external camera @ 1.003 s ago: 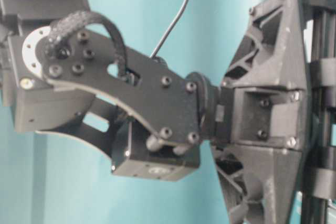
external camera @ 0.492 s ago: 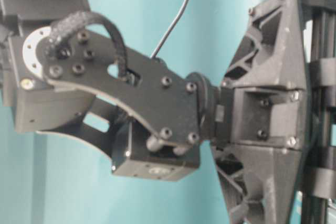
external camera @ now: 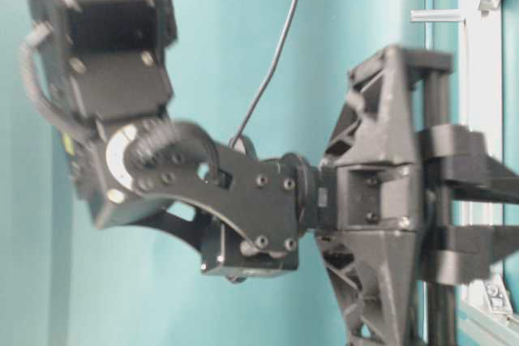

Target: Move the cable alternately left and right between 8 closely spaced pins so it hooks onto each one.

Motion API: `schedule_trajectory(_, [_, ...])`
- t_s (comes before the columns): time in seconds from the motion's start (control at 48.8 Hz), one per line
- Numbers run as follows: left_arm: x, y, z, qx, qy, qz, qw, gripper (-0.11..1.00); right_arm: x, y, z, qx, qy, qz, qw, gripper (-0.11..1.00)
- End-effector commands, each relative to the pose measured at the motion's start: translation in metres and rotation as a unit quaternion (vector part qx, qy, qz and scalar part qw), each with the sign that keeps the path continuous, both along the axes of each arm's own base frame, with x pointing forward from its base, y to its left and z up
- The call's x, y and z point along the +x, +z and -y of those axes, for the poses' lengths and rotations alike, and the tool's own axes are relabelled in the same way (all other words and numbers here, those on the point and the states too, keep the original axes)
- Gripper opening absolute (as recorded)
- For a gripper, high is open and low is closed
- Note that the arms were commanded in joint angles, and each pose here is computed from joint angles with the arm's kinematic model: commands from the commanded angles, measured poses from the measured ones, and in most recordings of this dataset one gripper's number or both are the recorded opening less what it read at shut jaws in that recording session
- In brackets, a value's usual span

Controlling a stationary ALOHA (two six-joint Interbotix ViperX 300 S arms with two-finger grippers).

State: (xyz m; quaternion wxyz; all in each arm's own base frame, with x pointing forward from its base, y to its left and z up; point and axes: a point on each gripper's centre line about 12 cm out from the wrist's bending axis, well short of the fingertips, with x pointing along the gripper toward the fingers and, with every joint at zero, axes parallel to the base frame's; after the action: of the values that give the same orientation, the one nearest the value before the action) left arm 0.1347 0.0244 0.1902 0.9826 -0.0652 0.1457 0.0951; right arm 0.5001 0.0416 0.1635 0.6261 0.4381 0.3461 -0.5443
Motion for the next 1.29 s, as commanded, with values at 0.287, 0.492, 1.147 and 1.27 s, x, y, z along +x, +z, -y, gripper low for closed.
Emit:
schedule_trajectory(0.287, [0.001,0.004,0.0,-0.003,0.0,0.007,1.0,0.21,0.019,0.026,0.019,0.0,0.02,0.081,0.9965,0.15])
schedule_trajectory(0.492, [0.001,0.004,0.0,-0.003,0.0,0.007,1.0,0.21,0.036,0.023,0.022,0.013,0.028,0.129,0.9912,0.15])
schedule_trajectory(1.147, [0.001,0.004,0.0,-0.003,0.0,0.007,1.0,0.21,0.059,0.025,0.003,0.025,0.029,0.158,0.9867,0.15])
schedule_trajectory(1.27, [0.002,0.004,0.0,-0.003,0.0,0.006,1.0,0.21,0.056,0.024,-0.013,0.03,0.034,0.156,0.9868,0.15])
